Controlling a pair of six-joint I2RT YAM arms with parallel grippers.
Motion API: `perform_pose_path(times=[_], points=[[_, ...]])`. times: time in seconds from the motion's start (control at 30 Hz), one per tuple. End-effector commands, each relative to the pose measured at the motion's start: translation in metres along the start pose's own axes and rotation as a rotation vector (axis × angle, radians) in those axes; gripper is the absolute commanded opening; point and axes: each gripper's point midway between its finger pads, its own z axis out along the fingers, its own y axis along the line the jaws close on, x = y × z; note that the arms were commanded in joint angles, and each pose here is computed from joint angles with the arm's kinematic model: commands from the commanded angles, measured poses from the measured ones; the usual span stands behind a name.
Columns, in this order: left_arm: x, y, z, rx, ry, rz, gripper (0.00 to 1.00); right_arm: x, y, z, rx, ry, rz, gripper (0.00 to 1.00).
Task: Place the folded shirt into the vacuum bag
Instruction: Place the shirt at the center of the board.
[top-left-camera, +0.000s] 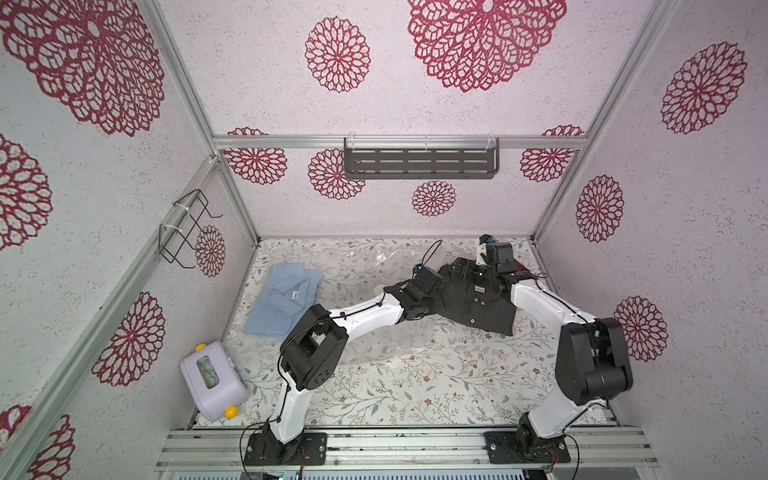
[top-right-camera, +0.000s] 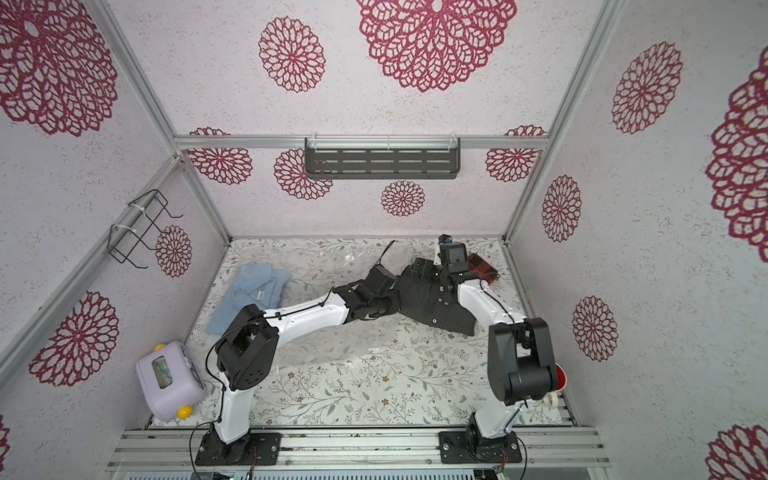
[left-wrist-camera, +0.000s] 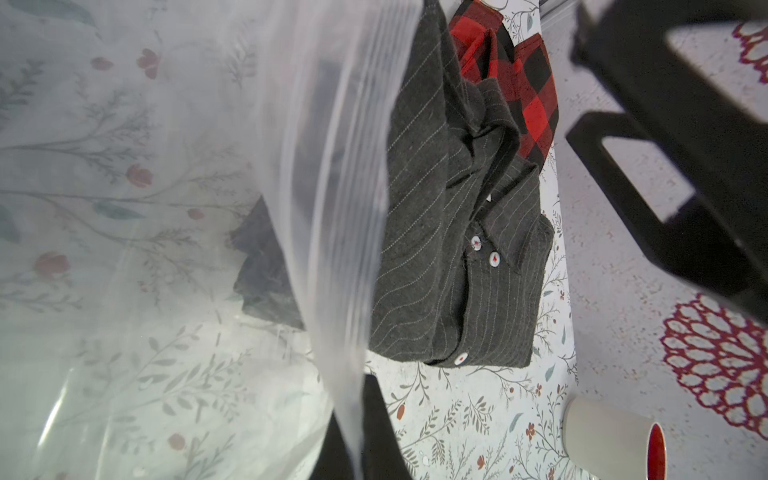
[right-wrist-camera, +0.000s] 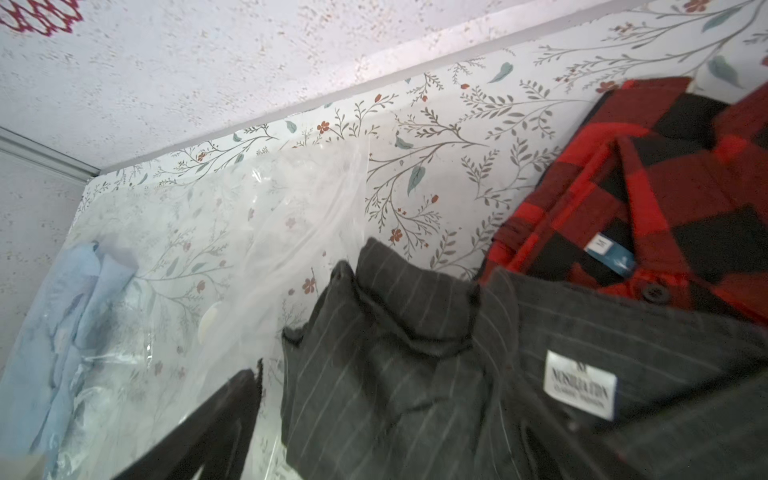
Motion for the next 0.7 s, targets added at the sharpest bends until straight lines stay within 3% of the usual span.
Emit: perform_pose_path(times=[0.0,0.23,0.43,0.67], points=[[-0.016,-0.017,-0.026,0.065,-0.047,-0.003,0.06,0.013,-0.002,-0.021,-0.009,-0.011,-0.033,0.92],[-0.025,-0.029,-0.059,0.114,-0.08,-0.005,0.08,0.07,0.009,-0.041,-0.138,0.059,-0.003,0.81],[-0.031,-0.024,-0.073,0.088,-0.099,0.015,0.39,0.118,0.042,-0.059,-0.333,0.144,-0.016,0.79],[-0.051,0.012,-0.107,-0.007,-0.176,0.02,0.52,0.166,0.054,-0.063,-0.407,0.226,0.083,0.84]])
